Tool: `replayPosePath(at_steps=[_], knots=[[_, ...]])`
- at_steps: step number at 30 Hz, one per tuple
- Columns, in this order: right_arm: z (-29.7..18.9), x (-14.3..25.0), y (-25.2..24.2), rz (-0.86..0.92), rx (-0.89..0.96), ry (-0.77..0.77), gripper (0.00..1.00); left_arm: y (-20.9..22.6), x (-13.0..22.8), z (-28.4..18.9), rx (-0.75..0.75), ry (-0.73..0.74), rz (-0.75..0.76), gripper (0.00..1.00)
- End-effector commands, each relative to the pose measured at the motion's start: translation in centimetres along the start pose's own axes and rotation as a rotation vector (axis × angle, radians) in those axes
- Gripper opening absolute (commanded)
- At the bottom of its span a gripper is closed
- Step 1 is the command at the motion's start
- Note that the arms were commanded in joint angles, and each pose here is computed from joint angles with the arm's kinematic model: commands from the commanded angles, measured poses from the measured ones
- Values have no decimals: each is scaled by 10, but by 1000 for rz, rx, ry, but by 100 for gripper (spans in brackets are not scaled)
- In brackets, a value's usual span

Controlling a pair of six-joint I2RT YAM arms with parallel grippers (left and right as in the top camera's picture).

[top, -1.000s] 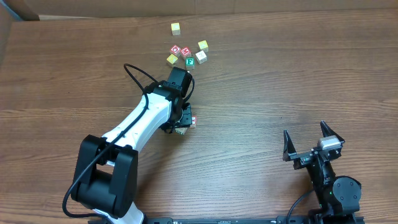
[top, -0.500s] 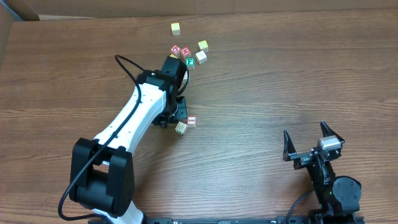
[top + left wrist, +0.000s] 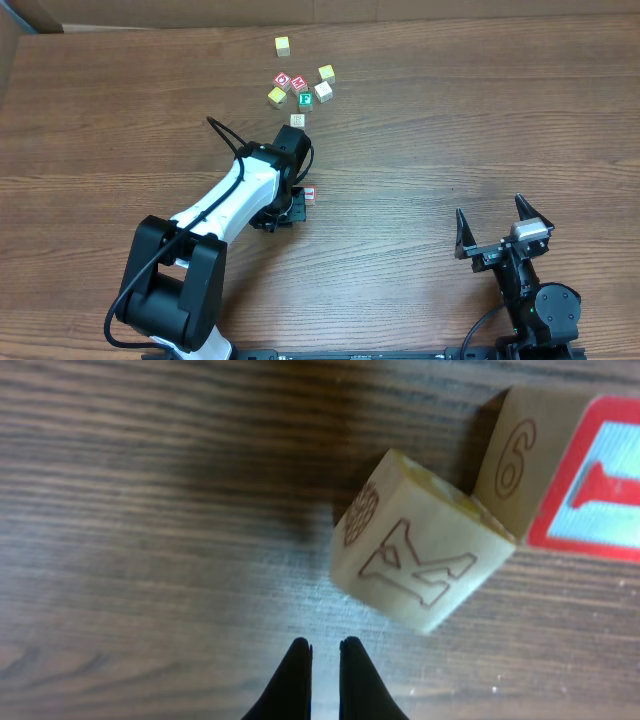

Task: Flip 5 blocks

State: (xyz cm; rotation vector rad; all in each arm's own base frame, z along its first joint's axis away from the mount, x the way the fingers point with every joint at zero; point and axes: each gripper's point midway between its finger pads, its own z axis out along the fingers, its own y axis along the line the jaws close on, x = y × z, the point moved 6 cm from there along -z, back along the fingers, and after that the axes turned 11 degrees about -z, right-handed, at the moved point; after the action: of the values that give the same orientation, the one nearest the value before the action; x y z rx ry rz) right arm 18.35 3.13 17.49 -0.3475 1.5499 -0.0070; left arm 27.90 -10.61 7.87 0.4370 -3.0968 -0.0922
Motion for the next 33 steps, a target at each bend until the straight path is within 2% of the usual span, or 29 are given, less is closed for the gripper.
replayPosePath(at_steps=[1, 9, 33], knots=[[0, 3, 0, 0, 3, 0, 100, -1, 0, 7, 3, -1, -18, 4], [0, 3, 0, 0, 3, 0, 100, -13, 2, 7, 92, 30, -31, 4], [0, 3, 0, 0, 3, 0, 100, -13, -10, 6, 82, -43, -77, 4]])
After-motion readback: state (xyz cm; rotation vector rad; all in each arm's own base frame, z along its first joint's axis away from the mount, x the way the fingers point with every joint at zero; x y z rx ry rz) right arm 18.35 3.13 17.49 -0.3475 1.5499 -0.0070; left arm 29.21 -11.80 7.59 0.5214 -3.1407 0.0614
